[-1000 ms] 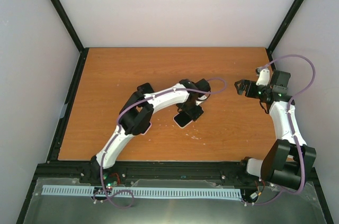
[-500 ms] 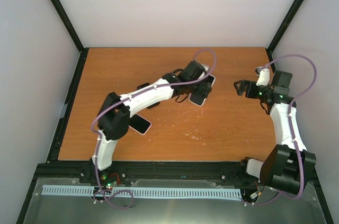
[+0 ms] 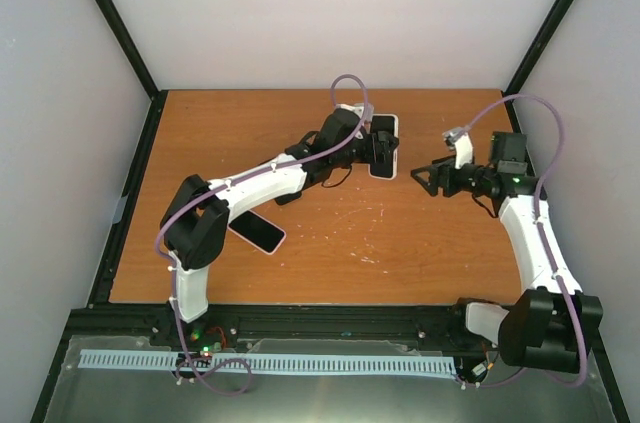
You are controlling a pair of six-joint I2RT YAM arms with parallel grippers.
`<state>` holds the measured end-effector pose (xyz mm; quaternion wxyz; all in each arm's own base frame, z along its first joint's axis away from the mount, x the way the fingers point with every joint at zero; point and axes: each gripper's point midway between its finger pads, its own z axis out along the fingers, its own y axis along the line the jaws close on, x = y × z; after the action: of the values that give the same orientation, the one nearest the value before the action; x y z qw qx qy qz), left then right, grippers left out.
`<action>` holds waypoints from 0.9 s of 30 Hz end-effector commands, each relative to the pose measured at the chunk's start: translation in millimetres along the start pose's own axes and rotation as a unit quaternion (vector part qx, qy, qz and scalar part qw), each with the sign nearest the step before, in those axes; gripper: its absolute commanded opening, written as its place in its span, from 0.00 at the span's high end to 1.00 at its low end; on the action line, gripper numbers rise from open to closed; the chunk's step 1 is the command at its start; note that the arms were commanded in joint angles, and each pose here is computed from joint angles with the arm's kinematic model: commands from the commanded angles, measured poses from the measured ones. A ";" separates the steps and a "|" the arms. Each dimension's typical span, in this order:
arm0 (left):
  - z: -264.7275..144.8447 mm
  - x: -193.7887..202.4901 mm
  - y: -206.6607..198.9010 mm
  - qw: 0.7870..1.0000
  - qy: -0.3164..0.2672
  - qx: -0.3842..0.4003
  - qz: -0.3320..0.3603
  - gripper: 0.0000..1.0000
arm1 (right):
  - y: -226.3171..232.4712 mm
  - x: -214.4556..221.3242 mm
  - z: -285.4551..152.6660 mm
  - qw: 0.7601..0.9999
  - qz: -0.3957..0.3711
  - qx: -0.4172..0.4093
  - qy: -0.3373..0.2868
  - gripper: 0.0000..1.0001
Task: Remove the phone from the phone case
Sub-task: Pick up the phone at the center of the board, then adjust the phone.
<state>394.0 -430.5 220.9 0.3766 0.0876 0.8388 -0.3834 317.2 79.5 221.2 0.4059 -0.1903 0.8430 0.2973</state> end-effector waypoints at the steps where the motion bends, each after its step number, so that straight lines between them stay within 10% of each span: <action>1: -23.6 -46.5 -52.6 0.992 -0.070 0.095 -0.038 0.48 | 28.0 -2.8 10.6 0.997 -0.069 -0.016 0.011 0.21; 16: -24.6 -42.7 -49.2 0.991 -0.068 0.096 -0.066 0.45 | 34.1 -22.8 57.8 0.998 -0.053 0.006 0.017 0.53; 21: -22.8 -41.9 -47.1 0.991 -0.068 0.091 -0.068 0.42 | 37.8 -20.3 58.4 0.999 -0.052 -0.005 0.018 0.80; 27: -21.7 -41.7 -47.2 0.991 -0.066 0.091 -0.067 0.41 | 38.7 -16.7 64.0 0.999 -0.038 -0.019 0.026 0.78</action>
<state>389.6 -440.0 226.1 0.3521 0.0414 0.8235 -0.4430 337.0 143.7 205.8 0.3827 -0.2313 0.8505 0.2769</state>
